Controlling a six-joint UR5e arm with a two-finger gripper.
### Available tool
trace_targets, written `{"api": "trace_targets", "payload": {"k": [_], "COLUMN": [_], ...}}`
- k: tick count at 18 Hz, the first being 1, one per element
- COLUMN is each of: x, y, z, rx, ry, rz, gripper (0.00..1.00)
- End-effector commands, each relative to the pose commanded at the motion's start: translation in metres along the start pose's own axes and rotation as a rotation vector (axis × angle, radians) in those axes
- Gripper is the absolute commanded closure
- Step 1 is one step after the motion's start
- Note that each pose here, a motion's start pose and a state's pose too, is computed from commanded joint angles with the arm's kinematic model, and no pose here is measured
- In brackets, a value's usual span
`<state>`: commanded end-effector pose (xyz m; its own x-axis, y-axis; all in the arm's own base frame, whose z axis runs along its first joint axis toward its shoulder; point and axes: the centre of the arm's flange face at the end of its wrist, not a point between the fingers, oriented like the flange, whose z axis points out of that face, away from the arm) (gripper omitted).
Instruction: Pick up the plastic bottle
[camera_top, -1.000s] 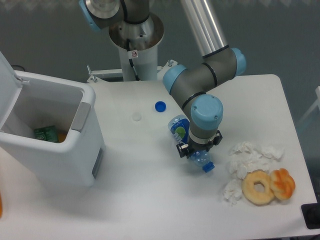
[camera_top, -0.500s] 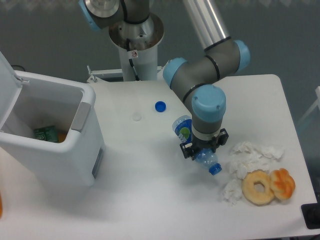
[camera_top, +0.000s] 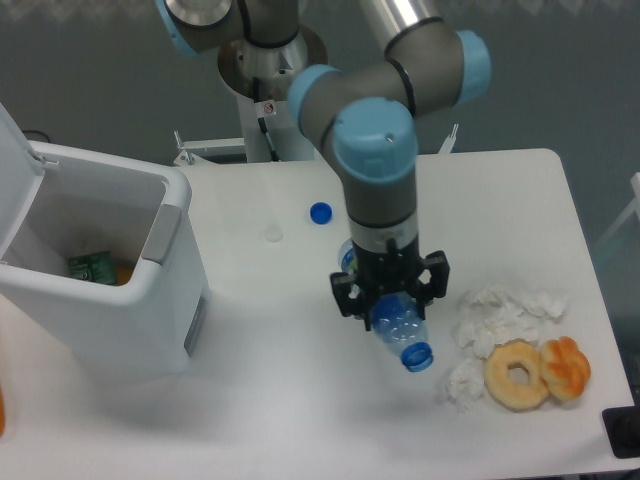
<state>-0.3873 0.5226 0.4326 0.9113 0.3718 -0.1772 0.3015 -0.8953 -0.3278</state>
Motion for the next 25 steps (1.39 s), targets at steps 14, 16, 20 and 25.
{"api": "trace_targets", "payload": {"k": [14, 16, 20, 25], "x": [0.044, 0.045, 0.045, 0.046], "y": [-0.005, -0.004, -0.005, -0.005], "z": [-0.033, -0.037, -0.037, -0.036], "rx": [0.167, 0.172, 0.175, 0.175], "ry": [0.151, 0.149, 0.148, 0.151], "rz": [0.361, 0.364, 0.377, 0.380], "gripper": [0.27, 0.27, 0.27, 0.27]}}
